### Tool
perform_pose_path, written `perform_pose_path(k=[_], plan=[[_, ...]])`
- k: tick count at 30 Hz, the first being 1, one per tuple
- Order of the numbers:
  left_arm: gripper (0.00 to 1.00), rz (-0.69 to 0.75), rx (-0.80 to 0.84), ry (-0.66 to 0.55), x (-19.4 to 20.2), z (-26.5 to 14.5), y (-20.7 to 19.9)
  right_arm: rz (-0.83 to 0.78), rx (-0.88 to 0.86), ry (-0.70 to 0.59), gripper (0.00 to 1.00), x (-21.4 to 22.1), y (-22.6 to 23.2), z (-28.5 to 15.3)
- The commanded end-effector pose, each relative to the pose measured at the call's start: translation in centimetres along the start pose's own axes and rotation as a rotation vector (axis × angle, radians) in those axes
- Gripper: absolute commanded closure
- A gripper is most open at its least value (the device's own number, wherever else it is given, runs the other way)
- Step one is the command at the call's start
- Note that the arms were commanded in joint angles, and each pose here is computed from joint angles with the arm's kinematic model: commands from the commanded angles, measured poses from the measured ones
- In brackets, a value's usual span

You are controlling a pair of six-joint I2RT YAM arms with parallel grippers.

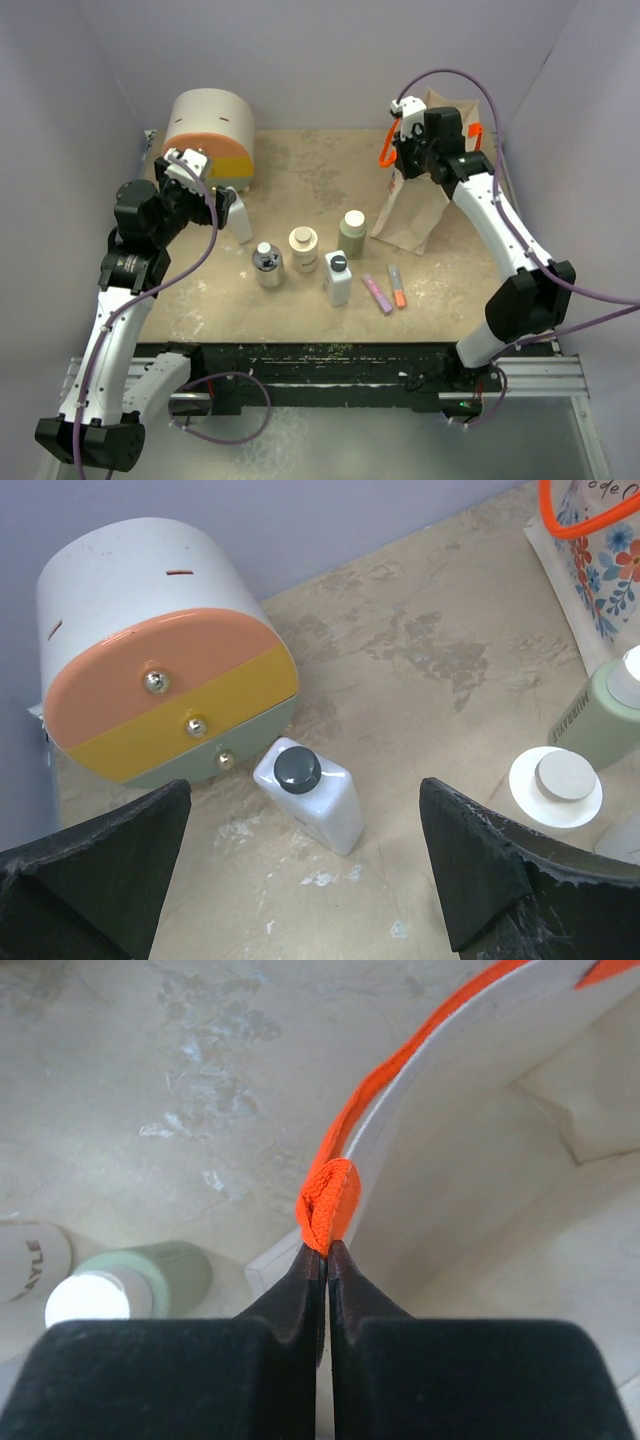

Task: Place the personal care products into the canvas bag
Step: Move the canvas bag to the center of the board.

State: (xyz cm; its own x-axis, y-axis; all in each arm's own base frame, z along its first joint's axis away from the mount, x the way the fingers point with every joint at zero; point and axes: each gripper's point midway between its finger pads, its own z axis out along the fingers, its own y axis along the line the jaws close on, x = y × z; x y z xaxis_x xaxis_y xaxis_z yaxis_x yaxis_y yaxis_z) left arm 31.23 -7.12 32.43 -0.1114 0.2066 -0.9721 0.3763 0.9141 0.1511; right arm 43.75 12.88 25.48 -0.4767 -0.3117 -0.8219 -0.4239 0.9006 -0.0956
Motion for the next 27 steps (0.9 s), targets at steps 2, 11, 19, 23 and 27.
perform_pose_path(k=[2,11,19,23,27], plan=[[0.01,0.046,0.043,-0.055,-2.3,-0.4,-0.4,-0.126,-0.07,-0.031,1.0,-0.2,1.4,-4.0],[0.01,0.058,0.09,-0.034,-1.8,-0.1,-1.1,-0.344,-0.16,0.125,1.0,4.6,2.1,-7.2],[0.01,0.065,0.116,-0.025,-1.5,-0.2,-1.5,-0.454,-0.213,0.217,1.0,8.1,2.7,-8.9],[0.01,0.063,0.139,-0.021,-1.4,-0.1,-1.9,-0.491,-0.311,0.22,1.0,9.0,4.6,-10.1],[0.01,0.061,0.149,-0.016,-1.2,-0.1,-2.0,-0.5,-0.371,0.189,1.0,8.8,6.1,-10.8]])
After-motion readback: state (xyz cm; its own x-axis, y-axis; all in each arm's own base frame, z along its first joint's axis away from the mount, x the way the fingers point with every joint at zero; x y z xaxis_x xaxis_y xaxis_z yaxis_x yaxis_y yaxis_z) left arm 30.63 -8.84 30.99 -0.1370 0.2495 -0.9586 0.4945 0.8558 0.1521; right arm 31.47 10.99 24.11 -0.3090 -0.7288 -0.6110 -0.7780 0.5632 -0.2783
